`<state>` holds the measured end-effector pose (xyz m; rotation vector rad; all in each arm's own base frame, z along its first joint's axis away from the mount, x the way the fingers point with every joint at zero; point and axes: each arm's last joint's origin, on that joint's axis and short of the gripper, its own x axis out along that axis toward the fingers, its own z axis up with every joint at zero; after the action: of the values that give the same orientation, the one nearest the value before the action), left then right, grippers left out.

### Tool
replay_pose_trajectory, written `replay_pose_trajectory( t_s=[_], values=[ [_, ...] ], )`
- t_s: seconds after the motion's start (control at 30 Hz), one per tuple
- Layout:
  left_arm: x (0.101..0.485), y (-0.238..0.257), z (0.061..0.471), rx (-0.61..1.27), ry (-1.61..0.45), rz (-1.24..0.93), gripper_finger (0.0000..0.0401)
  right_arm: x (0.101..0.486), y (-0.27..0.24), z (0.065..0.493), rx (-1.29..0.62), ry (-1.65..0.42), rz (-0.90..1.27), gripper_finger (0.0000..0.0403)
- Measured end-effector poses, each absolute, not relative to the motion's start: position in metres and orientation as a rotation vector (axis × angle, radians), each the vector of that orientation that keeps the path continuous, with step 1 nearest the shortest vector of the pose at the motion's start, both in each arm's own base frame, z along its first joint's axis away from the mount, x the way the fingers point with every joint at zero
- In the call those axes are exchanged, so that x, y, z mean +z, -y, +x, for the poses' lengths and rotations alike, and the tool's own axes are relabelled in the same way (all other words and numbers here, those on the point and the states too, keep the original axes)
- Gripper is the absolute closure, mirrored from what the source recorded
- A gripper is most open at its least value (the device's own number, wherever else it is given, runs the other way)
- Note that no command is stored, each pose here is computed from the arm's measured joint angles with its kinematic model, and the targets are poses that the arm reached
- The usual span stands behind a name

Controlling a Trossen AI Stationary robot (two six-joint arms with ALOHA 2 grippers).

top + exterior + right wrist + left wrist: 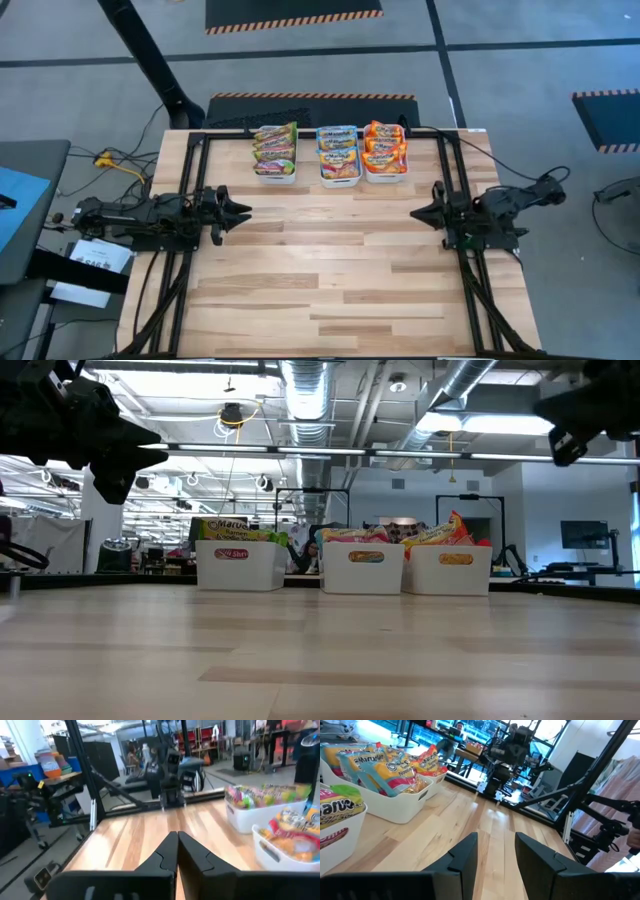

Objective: Sort Maruchan noodles
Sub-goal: Return to Home Position

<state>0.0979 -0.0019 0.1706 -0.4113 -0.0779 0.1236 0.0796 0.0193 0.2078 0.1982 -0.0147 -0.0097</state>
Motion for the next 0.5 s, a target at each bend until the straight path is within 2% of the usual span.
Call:
replay_pose_trajectory(
  t_s=[0.27, 0.5],
  values=[
    [0.17, 0.002, 0.098, 0.122, 0.076, -0.411, 0.0284, 0.174, -0.023, 0.087, -0.018, -0.094, 0.257, 0.0369],
    [0.17, 0.002, 0.098, 0.121, 0.076, -0.411, 0.0284, 0.174, -0.023, 0.088, -0.014, -0.084, 0.258, 0.0369]
  ],
)
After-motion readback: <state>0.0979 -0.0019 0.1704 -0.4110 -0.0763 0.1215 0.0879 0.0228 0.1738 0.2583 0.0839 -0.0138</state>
